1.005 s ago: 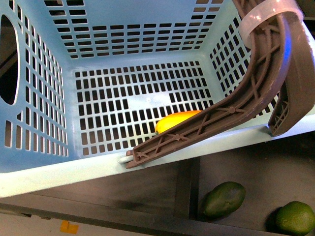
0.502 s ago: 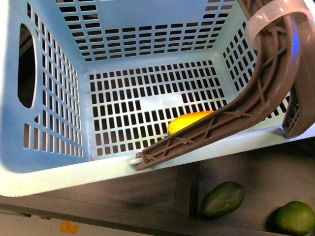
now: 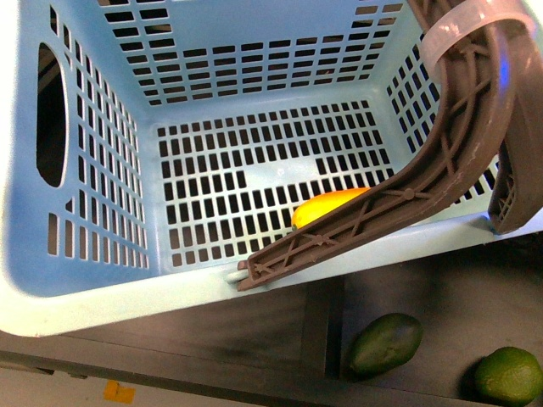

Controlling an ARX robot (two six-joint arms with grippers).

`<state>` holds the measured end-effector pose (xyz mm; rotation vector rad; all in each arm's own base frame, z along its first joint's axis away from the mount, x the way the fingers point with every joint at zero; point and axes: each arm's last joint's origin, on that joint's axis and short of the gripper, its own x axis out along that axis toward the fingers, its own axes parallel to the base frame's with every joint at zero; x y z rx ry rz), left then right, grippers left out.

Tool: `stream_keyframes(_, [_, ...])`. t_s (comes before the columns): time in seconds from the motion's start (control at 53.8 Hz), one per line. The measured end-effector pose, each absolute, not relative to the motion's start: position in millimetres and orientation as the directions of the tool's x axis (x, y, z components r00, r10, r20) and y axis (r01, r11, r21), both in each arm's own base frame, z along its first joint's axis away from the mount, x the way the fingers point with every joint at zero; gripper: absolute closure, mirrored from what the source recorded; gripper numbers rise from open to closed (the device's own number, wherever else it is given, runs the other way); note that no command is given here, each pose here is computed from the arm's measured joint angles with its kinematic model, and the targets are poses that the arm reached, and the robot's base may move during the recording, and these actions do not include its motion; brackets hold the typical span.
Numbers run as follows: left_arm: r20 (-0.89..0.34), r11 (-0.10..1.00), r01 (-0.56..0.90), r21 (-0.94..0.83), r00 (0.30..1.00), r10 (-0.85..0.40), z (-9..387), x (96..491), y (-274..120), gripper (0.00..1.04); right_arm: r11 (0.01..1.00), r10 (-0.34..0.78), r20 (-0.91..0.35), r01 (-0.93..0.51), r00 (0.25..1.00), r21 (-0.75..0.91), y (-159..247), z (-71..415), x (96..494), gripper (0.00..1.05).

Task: Pick mango and avocado into basket

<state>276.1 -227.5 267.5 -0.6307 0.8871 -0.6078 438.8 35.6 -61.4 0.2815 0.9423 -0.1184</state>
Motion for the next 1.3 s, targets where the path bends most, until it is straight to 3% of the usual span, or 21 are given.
stream_keyframes(0.074, [-0.506, 0.662, 0.218, -0.717, 0.490, -0.710, 267.5, 276.0, -227.5, 0.77, 0.954, 0.015, -0.806, 0.234, 0.592, 0.190, 35.5, -61.2, 438.9, 0.50])
stream_keyframes(0.149, [-0.506, 0.662, 0.217, -0.717, 0.491, -0.709, 267.5, 276.0, -227.5, 0.77, 0.949, 0.006, -0.801, 0.249, 0.598, 0.193, 32.1, -61.3, 436.8, 0.54])
stream_keyframes(0.298, [-0.506, 0.663, 0.217, -0.717, 0.492, -0.709, 267.5, 276.1, -227.5, 0.77, 0.937, -0.019, -0.785, 0.285, 0.619, 0.201, 12.4, -46.7, 423.5, 0.55])
stream_keyframes(0.465, [-0.507, 0.664, 0.216, -0.716, 0.494, -0.707, 267.5, 276.1, -227.5, 0.77, 0.917, -0.033, -0.700, 0.300, 0.713, 0.262, -23.0, 9.4, 403.9, 0.56])
stream_keyframes(0.744, [-0.506, 0.663, 0.216, -0.716, 0.493, -0.708, 267.5, 276.2, -227.4, 0.77, 0.920, -0.058, -0.622, 0.283, 0.781, 0.270, -55.8, 80.2, 359.7, 0.56])
stream_keyframes(1.079, [-0.506, 0.661, 0.216, -0.718, 0.490, -0.710, 267.5, 276.0, -227.5, 0.77, 0.969, -0.001, -0.464, 0.115, 0.886, 0.218, -33.7, 182.4, 306.0, 0.56])
stream_keyframes(1.302, [-0.507, 0.666, 0.215, -0.714, 0.497, -0.704, 267.5, 276.3, -227.3, 0.77, 0.979, 0.086, -0.306, -0.022, 0.948, 0.204, 11.0, 244.1, 284.7, 0.56])
